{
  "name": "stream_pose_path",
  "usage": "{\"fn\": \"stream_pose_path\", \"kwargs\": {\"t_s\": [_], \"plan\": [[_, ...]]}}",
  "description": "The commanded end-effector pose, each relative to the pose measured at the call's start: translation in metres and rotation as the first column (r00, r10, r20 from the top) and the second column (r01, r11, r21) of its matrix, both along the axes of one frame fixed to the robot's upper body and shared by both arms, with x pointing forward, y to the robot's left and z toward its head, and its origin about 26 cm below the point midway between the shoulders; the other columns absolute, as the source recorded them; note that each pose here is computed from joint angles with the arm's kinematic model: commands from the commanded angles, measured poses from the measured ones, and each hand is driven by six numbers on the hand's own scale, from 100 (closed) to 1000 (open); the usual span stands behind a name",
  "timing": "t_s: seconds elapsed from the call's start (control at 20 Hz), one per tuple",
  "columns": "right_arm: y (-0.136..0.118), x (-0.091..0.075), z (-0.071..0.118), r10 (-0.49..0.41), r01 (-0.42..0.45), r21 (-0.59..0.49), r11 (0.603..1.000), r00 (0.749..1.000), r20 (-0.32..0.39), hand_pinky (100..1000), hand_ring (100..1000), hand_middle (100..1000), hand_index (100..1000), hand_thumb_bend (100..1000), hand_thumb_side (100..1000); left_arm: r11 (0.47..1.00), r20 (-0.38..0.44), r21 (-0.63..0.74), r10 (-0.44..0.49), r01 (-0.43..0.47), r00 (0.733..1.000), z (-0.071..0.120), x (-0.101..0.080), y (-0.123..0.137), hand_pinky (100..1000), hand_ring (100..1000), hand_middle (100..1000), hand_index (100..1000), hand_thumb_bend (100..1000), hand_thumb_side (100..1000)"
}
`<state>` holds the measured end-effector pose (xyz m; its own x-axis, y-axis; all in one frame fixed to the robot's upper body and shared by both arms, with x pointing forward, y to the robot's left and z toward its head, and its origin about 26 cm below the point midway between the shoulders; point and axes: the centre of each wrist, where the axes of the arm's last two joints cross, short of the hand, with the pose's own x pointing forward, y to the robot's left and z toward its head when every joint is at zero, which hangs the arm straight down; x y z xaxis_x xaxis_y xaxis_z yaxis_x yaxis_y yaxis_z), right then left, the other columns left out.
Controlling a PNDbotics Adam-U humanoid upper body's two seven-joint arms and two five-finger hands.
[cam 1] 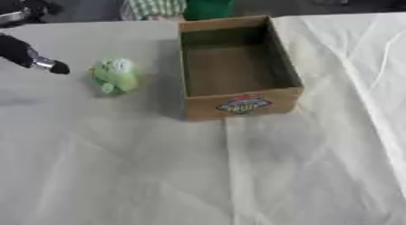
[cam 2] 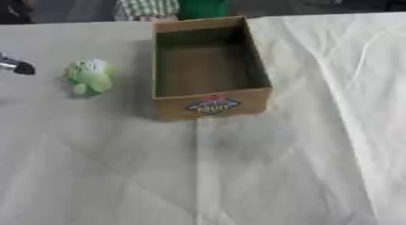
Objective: Pick up objects on the table and place them in the box.
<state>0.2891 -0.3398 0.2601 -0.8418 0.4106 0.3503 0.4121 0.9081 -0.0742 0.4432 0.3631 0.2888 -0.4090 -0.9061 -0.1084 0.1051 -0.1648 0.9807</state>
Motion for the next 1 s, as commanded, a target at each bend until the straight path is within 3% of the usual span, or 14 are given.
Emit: {"fn": "stream_pose_path", "kwargs": {"t_s": [0.05, 0.5, 1.0], "plan": [[0.0, -0.003, 0.01, 0.007, -0.007, -0.033, 0.999, 1.0, 0.021, 833, 720, 744, 875, 100, 561, 0.999, -0.063, -0.032, -0.003, 0.001, 0.998, 0.012, 0.003, 0.0, 768, 876, 858, 1000, 694, 656], [0.001, -0.002, 0.011, 0.017, -0.017, -0.035, 0.999, 1.0, 0.018, 834, 721, 743, 875, 100, 558, 0.999, -0.213, -0.045, -0.037, 0.028, 0.976, 0.003, 0.02, -0.025, 778, 872, 840, 1000, 682, 637], [0.003, -0.002, 0.012, 0.024, -0.024, -0.035, 0.999, 1.0, 0.019, 835, 721, 742, 875, 100, 557, 0.998, -0.246, -0.037, -0.063, 0.055, 0.967, -0.013, 0.034, -0.046, 768, 860, 830, 1000, 643, 610]]}}
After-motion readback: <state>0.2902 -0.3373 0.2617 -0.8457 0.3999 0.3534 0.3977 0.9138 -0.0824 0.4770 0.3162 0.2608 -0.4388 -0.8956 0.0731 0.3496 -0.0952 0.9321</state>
